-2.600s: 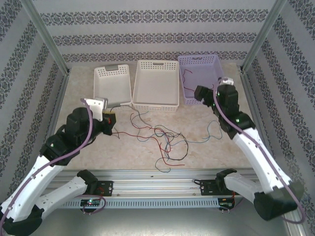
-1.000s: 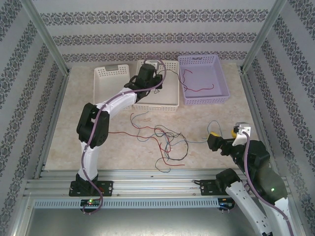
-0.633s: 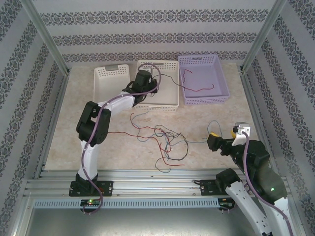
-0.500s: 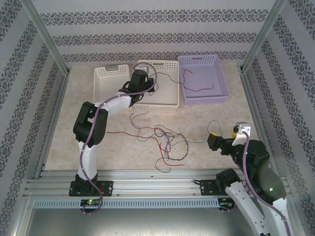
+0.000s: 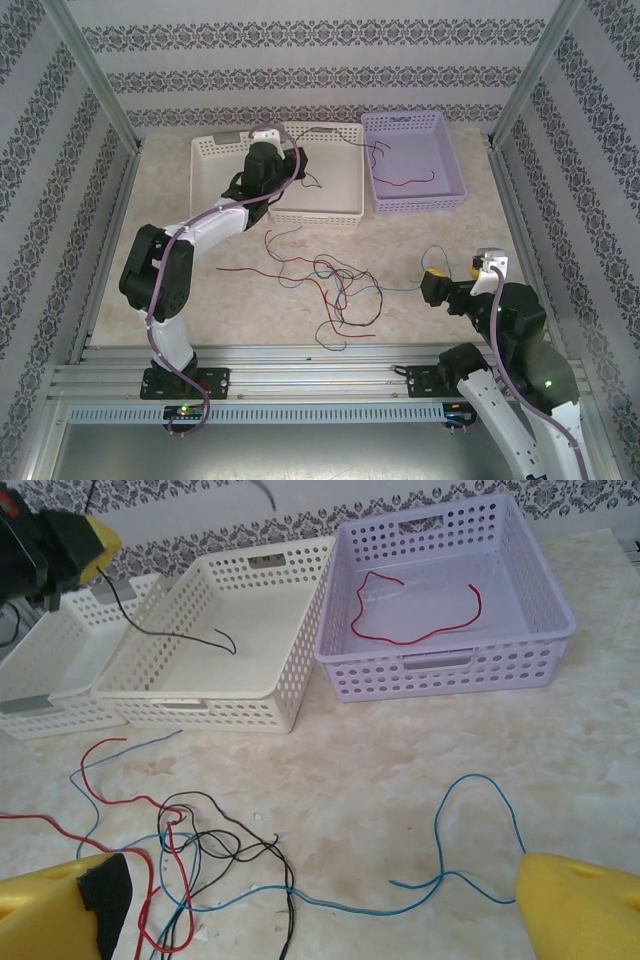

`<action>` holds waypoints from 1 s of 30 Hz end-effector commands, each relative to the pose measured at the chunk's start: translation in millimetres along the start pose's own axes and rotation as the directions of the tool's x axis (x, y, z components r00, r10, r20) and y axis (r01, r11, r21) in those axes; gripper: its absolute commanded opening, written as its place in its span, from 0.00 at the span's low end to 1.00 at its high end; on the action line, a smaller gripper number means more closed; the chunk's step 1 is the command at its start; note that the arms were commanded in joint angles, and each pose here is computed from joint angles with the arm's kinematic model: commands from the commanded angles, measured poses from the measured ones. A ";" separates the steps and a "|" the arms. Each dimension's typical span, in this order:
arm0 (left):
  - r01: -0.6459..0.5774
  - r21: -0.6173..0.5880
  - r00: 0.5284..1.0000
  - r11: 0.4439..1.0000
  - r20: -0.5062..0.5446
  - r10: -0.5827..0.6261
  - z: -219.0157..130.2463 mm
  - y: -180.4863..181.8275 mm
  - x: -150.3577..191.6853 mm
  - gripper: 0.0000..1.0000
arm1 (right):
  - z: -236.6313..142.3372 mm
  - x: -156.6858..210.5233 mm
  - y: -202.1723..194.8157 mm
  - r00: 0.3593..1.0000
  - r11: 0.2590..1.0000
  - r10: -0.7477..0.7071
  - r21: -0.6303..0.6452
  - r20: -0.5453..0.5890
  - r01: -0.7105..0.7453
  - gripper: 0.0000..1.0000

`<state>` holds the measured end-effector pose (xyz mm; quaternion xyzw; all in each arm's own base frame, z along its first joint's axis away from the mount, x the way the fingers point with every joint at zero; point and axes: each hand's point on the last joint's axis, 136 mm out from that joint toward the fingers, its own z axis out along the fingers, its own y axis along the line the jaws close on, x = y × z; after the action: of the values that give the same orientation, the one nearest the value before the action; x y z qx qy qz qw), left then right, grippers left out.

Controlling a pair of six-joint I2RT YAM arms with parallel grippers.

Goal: Untangle the cables

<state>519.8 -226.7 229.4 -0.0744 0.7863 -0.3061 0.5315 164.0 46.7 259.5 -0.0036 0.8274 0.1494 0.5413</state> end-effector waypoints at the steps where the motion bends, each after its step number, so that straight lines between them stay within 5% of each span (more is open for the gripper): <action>1: 0.025 -0.070 1.000 0.997 0.019 -0.024 1.9 29.2 4.6 0.00 | 4.5 0.1 2.2 1.000 1.000 -0.007 -0.012 -0.002 0.007 0.98; 11: -0.017 -0.240 0.998 0.971 -0.059 0.003 14.5 72.8 31.1 0.00 | 5.2 0.8 2.9 1.000 1.000 -0.007 -0.015 -0.005 0.007 0.98; 18: -0.074 -0.326 0.978 0.942 -0.210 0.004 27.2 96.0 63.7 0.00 | 6.5 1.5 3.5 1.000 1.000 -0.009 -0.019 -0.011 0.009 0.98; 30: -0.113 -0.303 0.971 0.946 -0.238 0.040 27.1 81.5 50.0 0.58 | 8.2 2.4 2.9 1.000 1.000 -0.007 -0.013 -0.020 0.007 0.98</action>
<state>534.6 -197.4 119.8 -0.1006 0.8845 -0.1673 0.4238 165.5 51.2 255.3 -0.0102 0.8331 0.1553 0.5308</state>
